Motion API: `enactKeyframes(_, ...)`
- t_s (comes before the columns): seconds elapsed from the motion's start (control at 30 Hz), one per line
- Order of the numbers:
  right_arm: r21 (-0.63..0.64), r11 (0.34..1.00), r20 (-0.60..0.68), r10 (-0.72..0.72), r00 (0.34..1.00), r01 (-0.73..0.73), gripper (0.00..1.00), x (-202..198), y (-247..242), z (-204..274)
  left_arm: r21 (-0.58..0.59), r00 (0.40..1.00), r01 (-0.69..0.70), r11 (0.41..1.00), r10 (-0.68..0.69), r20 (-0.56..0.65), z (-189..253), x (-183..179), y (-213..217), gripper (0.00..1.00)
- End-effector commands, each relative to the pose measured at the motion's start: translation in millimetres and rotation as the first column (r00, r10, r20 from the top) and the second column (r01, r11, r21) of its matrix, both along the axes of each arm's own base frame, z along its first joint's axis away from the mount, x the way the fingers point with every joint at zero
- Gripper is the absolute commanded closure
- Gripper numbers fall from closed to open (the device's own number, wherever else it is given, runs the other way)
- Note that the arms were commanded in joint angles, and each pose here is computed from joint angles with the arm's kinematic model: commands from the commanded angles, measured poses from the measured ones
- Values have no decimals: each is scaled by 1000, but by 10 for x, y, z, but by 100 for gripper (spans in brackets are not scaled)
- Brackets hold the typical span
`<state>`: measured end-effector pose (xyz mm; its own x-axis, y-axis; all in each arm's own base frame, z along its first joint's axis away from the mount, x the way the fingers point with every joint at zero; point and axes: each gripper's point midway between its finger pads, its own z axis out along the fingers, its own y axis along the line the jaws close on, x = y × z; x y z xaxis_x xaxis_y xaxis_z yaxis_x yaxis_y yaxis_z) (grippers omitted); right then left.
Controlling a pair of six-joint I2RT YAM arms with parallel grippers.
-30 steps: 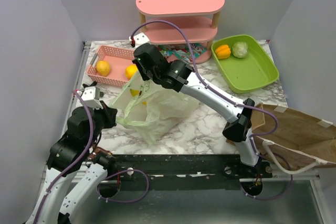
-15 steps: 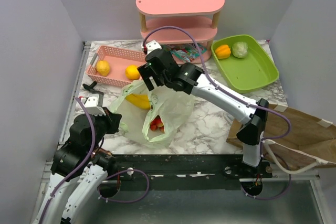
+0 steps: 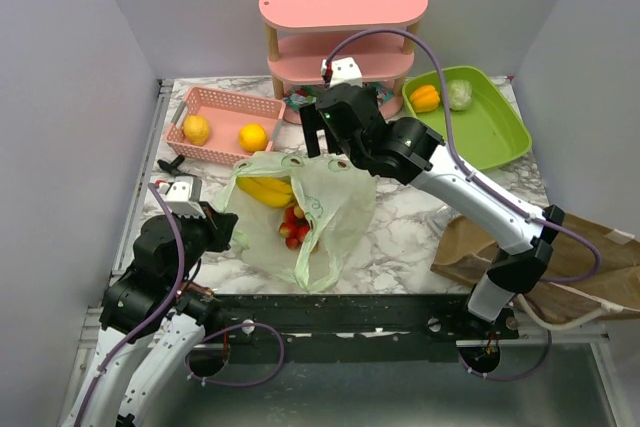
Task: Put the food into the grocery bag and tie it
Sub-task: Adjust the grocery bag at the center of the board.
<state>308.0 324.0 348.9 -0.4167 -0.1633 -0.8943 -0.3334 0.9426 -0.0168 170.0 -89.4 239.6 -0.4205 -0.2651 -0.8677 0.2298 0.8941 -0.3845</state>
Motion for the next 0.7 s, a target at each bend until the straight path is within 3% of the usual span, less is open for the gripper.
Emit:
enactKeyframes(0.0, 12, 983, 4, -185, 983, 184, 0, 316, -286, -117, 2, 1000, 21, 1000, -21, 12, 17, 21, -37, 100)
enactKeyframes(0.3, 229, 904, -82, -351, 933, 360, 0, 1273, -747, -78, 2, 1000, 18, 1000, -18, 15, 14, 22, -31, 100)
enactKeyframes(0.5, 410, 744, -231, -475, 849, 528, 0, 1931, -1326, -335, 1, 1000, 13, 1000, -13, 21, 16, 19, -18, 100)
enactKeyframes(0.67, 436, 616, -319, -575, 753, 656, 0, 2274, -1851, -664, 2, 1000, 18, 1000, -18, 20, 14, 19, -27, 100)
